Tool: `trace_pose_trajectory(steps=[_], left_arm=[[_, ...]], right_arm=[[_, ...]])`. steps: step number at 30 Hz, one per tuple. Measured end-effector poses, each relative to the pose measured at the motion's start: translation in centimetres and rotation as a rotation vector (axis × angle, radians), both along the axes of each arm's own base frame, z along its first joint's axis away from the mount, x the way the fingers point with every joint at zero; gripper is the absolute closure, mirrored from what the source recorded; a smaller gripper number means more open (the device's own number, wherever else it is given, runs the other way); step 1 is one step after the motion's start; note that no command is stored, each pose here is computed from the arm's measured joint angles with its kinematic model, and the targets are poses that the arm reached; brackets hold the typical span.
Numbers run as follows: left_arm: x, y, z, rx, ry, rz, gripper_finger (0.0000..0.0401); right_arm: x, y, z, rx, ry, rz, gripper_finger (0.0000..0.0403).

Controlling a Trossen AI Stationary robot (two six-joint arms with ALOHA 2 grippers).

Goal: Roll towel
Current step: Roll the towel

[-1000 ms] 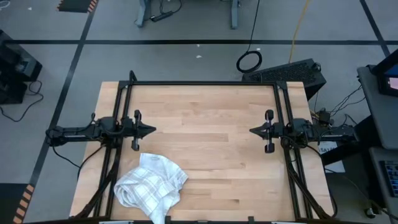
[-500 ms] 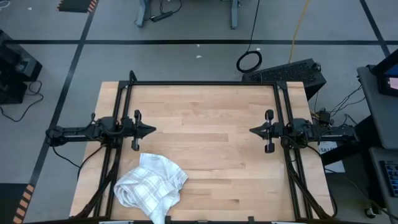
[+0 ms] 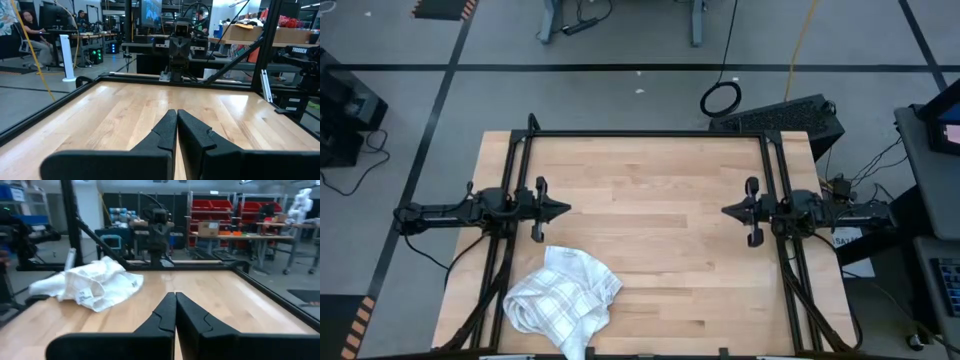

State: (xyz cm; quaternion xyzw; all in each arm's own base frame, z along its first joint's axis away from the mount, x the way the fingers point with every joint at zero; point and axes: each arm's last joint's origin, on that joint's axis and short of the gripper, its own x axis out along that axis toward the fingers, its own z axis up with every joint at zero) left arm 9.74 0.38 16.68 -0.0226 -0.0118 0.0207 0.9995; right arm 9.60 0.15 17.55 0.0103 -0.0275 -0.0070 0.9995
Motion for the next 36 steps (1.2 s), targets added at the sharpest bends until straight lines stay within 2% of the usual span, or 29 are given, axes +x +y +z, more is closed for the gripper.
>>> trace_pose_trajectory(steps=[5, 14, 20, 25, 30, 33, 36], left_arm=[[0.0, 0.0, 0.0, 0.000, 0.000, 0.000, 0.0379], [0.0, 0.0, 0.0, 0.000, -0.002, 0.000, 0.0379], [0.0, 0.0, 0.0, 0.000, -0.002, 0.001, 0.0379], [0.0, 0.0, 0.0, 0.000, -0.001, 0.001, 0.0379], [0.0, 0.0, 0.0, 0.000, -0.002, 0.001, 0.0379], [0.0, 0.0, 0.0, 0.000, -0.001, 0.001, 0.0379], [0.0, 0.0, 0.0, 0.000, -0.002, 0.000, 0.0379]], right_arm=[[-0.6, 0.0, 2.7, 0.056, -0.058, 0.027, 0.0403], [-1.1, 0.0, 10.7, 0.103, 0.014, 0.025, 0.0403], [0.0, 0.1, 16.4, 0.142, 0.069, 0.022, 0.0403], [2.0, 0.1, 20.0, 0.178, 0.138, 0.020, 0.0403], [4.5, 0.2, 21.8, 0.184, 0.217, 0.013, 0.0403], [6.1, 0.5, 21.2, 0.190, 0.289, 0.020, 0.0403], [7.7, 1.1, 20.1, 0.143, 0.359, 0.043, 0.0403]])
